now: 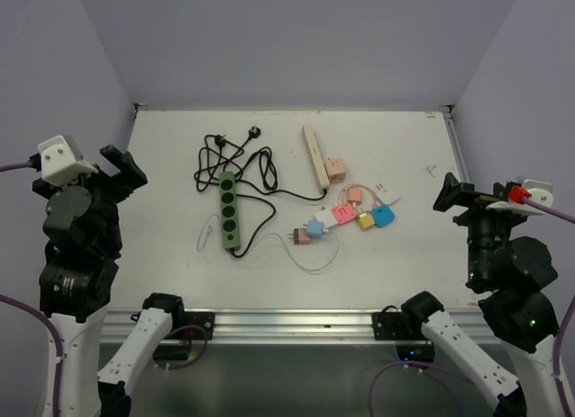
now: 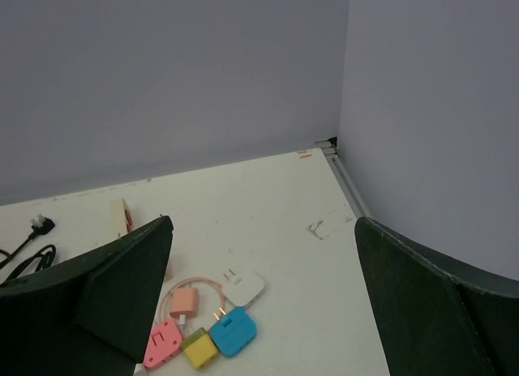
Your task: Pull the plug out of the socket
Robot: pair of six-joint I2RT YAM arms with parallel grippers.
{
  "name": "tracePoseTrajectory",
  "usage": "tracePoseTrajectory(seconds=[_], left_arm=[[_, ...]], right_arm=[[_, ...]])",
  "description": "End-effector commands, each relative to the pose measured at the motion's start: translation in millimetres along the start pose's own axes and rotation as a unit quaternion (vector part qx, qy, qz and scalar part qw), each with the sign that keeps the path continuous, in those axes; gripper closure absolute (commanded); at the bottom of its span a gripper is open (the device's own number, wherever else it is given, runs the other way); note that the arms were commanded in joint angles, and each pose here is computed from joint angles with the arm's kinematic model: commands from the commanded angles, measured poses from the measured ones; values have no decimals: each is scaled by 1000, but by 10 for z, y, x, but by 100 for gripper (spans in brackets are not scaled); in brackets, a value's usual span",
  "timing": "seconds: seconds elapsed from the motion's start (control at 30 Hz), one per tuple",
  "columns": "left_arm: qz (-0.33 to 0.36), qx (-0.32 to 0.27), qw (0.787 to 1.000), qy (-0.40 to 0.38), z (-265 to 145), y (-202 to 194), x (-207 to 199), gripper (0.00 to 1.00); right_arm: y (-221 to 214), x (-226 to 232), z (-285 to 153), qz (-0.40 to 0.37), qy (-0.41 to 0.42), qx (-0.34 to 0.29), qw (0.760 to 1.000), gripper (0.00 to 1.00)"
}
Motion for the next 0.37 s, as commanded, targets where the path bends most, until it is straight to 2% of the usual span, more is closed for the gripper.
tracePoseTrajectory(seconds=[0.0,0.33], left_arm=[[3,8,1000,-8,5,-59,-11,0],[7,22,999,-23,55,-192,-47,0]], right_arm=[[-6,3,-7,3,4,-2,1000,1],[-74,60,13,12,18,5,1000,1]])
Point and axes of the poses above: each gripper's point midway between its finger pads, its own z axis out along the fingers, its own x axis along the line the jaws close on, y = z × x, the point moved 8 cm from there along -z, back along the fingers
